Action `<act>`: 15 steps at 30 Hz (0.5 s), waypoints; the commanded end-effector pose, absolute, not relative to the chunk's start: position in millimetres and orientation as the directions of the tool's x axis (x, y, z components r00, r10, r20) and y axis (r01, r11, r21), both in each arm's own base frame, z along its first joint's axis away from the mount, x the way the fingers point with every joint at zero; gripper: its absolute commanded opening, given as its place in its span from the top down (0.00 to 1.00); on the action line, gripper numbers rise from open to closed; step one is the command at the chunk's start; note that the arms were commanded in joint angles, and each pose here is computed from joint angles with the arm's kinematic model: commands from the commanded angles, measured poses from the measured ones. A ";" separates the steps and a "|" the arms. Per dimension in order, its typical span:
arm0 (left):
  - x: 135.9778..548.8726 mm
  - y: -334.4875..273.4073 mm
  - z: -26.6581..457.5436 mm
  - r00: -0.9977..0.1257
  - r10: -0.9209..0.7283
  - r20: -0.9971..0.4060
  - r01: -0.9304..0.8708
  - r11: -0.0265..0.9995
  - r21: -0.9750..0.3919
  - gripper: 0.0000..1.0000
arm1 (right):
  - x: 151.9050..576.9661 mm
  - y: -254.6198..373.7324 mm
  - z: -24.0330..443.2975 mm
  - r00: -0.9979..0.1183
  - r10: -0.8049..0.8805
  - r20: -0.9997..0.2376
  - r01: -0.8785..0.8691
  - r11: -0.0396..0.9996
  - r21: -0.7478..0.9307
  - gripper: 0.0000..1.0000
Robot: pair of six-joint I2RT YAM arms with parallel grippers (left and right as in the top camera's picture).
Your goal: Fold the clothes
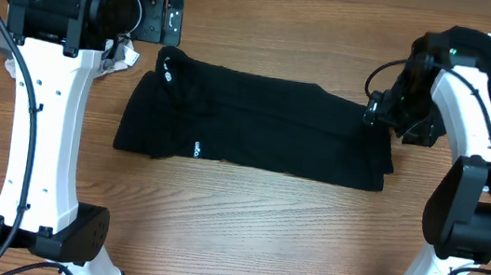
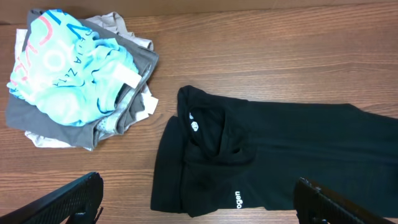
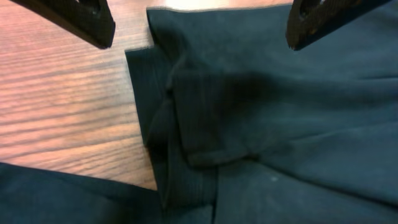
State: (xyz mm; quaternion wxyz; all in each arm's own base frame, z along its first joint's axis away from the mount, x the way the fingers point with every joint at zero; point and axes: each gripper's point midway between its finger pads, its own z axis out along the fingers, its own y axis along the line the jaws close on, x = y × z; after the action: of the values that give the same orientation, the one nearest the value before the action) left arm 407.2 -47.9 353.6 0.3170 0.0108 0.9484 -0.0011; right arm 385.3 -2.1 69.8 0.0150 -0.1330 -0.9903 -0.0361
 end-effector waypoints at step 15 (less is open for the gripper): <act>414.7 -46.0 334.9 -0.831 0.031 -0.556 0.011 0.999 0.038 0.00 | 377.7 -9.3 -5.5 -0.962 0.272 -0.036 0.271 0.962 0.047 0.07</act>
State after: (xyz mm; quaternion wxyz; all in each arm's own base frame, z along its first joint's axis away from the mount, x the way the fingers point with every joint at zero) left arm 414.7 -47.1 336.8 0.2945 0.0103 0.9556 0.0069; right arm 385.4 -7.5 2.6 -0.0273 -0.1320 -0.9906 -0.0235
